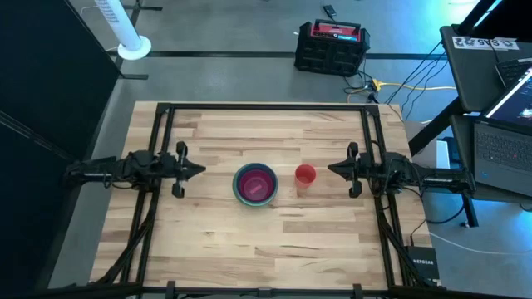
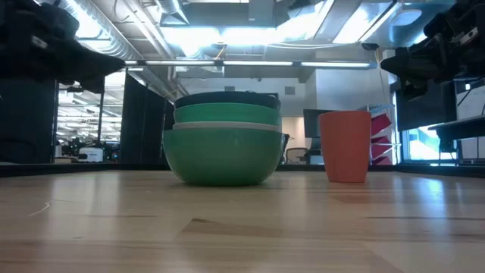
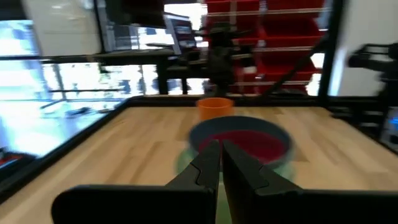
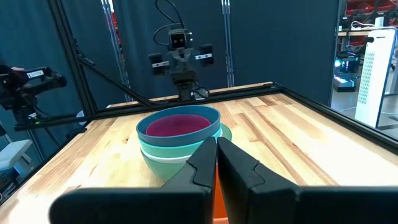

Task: Nest bowls inside each other
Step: Return to Home Position

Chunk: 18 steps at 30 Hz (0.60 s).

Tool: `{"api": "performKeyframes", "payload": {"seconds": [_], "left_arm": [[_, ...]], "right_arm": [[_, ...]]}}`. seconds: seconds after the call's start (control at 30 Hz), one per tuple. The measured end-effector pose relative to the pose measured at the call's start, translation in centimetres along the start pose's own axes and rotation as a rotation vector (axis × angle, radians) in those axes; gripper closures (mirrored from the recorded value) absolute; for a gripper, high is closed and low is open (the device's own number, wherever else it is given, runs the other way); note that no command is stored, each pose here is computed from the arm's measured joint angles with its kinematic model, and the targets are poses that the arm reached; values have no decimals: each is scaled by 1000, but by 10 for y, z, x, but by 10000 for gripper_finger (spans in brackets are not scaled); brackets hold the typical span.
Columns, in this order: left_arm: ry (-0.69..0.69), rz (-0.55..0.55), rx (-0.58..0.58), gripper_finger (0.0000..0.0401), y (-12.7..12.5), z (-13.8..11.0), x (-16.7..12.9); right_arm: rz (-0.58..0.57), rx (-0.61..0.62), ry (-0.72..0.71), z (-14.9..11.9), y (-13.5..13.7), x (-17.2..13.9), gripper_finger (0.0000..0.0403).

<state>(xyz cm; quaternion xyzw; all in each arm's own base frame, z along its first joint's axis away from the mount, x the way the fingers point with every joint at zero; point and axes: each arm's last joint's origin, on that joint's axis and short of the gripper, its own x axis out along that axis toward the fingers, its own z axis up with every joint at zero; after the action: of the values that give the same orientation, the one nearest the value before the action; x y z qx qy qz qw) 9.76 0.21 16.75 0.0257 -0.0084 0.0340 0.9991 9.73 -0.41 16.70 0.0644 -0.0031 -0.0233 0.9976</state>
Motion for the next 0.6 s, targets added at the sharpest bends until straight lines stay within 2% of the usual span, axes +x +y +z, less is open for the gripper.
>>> {"api": "performKeyframes", "payload": {"seconds": [0.13, 0.4, 0.6], "left_arm": [[-2, -45, -1, 401, -4, 0, 0], [2, 26, 1, 401, 3, 0, 0], [3, 37, 1, 401, 4, 0, 0]], "right_arm": [[0, 0, 0, 0, 0, 0, 402], [0, 0, 0, 0, 0, 0, 402], [0, 0, 1, 0, 0, 0, 402]]}}
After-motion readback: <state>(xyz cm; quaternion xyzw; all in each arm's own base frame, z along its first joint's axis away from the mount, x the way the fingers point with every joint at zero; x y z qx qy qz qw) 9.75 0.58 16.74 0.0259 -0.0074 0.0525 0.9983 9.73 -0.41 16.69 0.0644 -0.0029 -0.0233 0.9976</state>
